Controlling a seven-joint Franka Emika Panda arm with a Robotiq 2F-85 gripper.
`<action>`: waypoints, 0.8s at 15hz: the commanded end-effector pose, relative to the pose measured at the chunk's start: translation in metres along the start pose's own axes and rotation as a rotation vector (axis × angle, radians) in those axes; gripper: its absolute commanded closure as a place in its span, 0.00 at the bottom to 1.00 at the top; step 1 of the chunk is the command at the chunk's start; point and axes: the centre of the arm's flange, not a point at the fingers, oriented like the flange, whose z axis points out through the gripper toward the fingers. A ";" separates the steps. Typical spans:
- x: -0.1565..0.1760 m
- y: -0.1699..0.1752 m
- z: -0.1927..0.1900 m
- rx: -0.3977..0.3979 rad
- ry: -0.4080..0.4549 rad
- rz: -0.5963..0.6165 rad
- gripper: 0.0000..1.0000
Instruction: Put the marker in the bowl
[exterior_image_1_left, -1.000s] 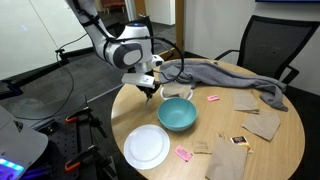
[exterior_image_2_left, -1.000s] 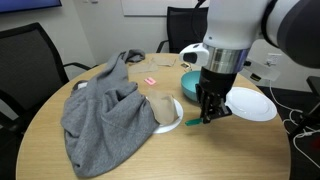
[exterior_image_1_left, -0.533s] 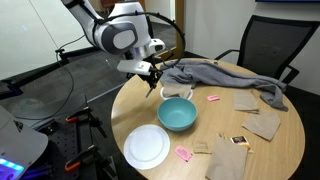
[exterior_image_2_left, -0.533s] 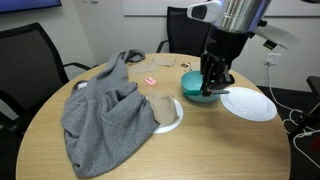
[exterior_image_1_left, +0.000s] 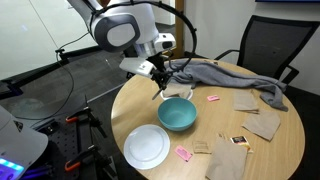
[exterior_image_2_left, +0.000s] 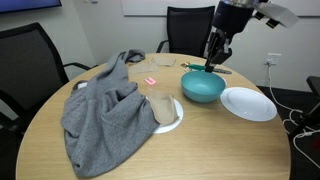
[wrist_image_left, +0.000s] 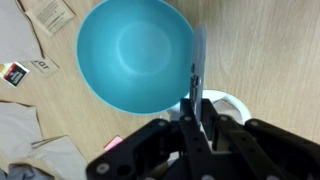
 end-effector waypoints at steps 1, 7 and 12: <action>-0.008 0.028 0.003 -0.026 0.043 0.082 0.96; -0.015 0.055 0.035 -0.059 0.093 0.117 0.96; -0.015 0.061 0.070 -0.061 0.113 0.113 0.96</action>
